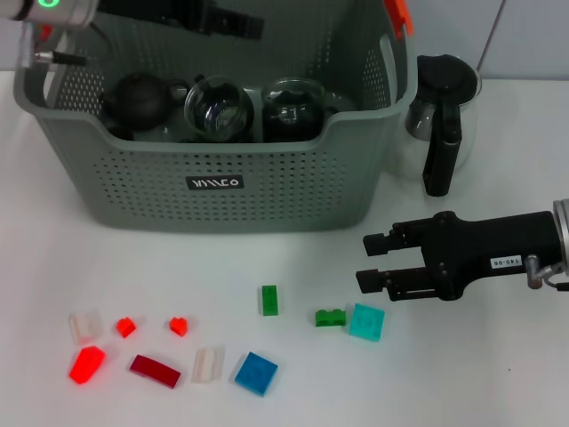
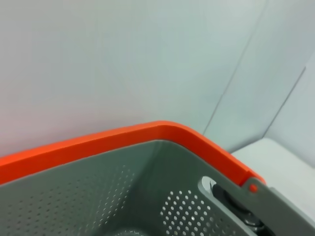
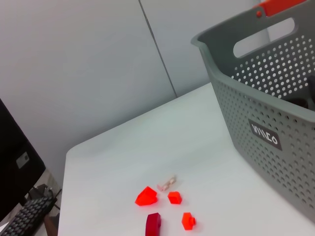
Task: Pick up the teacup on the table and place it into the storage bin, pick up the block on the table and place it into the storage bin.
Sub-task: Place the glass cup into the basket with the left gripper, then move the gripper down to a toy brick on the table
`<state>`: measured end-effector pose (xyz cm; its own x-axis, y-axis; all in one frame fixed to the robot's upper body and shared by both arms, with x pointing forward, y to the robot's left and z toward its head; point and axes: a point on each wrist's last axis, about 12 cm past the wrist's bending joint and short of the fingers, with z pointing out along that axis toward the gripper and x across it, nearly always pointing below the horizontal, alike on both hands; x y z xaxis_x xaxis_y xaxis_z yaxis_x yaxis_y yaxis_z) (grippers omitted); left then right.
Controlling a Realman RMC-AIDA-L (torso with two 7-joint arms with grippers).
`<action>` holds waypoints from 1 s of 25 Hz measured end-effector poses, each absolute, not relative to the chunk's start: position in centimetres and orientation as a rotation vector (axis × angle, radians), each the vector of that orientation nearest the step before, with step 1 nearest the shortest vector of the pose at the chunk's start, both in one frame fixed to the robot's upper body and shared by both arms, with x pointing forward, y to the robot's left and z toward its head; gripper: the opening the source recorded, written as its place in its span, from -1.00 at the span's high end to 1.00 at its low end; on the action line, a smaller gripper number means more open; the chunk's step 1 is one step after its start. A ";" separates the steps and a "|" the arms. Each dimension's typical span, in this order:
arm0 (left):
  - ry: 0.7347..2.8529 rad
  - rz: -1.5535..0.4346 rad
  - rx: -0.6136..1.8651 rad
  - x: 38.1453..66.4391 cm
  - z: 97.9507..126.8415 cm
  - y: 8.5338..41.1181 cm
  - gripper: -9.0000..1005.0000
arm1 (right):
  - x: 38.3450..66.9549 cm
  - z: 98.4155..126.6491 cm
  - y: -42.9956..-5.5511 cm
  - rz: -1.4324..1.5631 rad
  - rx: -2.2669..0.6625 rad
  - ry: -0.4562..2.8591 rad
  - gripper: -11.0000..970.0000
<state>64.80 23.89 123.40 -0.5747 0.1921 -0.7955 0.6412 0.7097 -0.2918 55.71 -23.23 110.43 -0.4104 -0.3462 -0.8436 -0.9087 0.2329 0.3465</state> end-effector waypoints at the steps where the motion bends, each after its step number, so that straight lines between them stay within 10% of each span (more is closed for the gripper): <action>1: 2.137 -0.743 0.610 64.7 123.4 24.2 -0.53 | 55.7 110.4 -23.2 1.151 -1.151 1.883 -0.33; 15: 2.258 -0.795 0.487 62.5 125.0 26.3 -0.52 | 55.8 110.6 -23.2 1.147 -1.157 1.880 -0.33; 25: 2.119 -0.957 0.951 57.2 128.2 26.2 -0.52 | 55.9 110.5 -23.2 1.143 -1.149 1.883 -0.33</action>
